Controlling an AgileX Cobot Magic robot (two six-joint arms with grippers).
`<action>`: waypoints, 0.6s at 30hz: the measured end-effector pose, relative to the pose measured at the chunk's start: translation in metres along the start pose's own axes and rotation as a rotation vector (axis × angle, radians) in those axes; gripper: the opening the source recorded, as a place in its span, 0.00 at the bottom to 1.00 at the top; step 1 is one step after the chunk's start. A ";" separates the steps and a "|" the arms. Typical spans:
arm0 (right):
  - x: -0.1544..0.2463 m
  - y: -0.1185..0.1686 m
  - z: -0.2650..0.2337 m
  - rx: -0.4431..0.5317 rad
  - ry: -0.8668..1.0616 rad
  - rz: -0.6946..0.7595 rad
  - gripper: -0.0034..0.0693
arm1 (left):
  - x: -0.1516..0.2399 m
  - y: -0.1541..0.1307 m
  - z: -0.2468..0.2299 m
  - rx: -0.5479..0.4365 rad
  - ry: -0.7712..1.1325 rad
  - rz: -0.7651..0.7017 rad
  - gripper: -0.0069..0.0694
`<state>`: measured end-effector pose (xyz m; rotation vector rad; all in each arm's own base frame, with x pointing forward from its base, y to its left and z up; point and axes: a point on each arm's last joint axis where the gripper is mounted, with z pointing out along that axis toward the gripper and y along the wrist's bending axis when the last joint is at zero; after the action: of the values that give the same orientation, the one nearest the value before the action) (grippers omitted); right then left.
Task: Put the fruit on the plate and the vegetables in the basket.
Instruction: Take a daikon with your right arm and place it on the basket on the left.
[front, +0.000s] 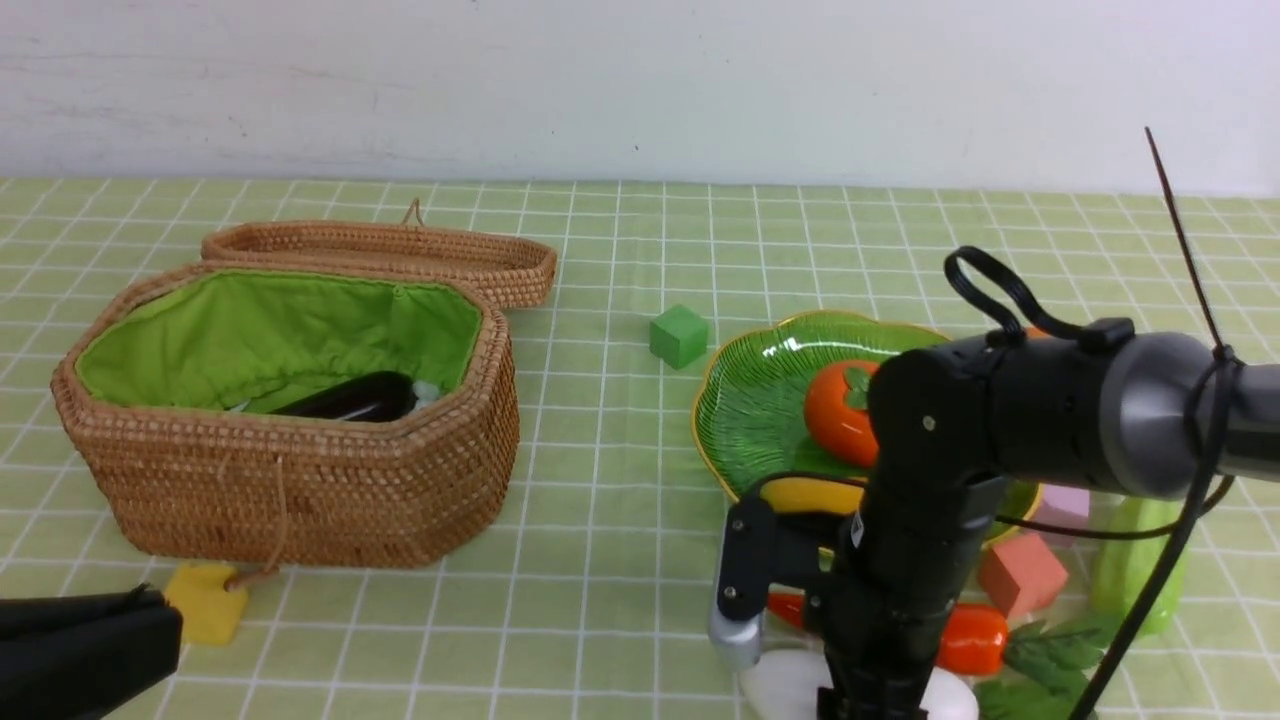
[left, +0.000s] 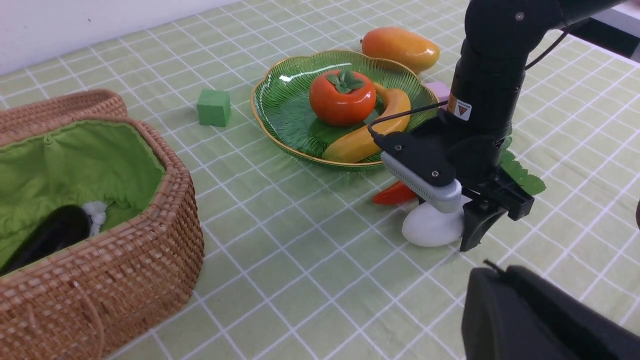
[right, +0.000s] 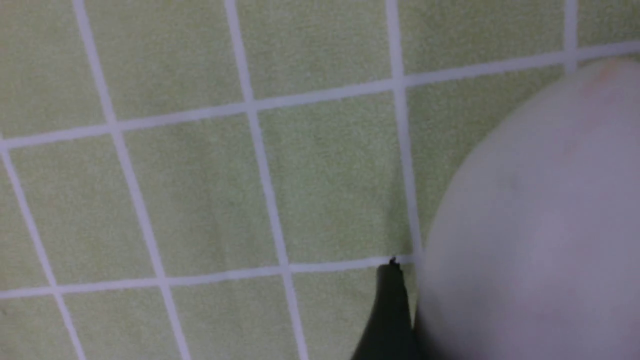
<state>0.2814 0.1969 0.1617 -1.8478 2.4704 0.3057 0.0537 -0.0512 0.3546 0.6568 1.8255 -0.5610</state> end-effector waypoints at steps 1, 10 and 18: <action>0.000 0.000 0.000 0.000 -0.001 0.015 0.74 | 0.000 0.000 0.000 0.000 0.000 0.000 0.07; -0.001 0.002 -0.005 -0.043 0.034 0.081 0.74 | 0.000 0.000 -0.001 -0.004 0.001 0.005 0.07; -0.034 0.031 -0.090 -0.013 -0.090 0.188 0.74 | 0.001 0.002 -0.001 -0.025 0.004 0.030 0.07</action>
<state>0.2692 0.2212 0.2592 -1.5705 2.5891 0.4035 0.0547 -0.0490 0.3542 0.6671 1.8208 -0.5165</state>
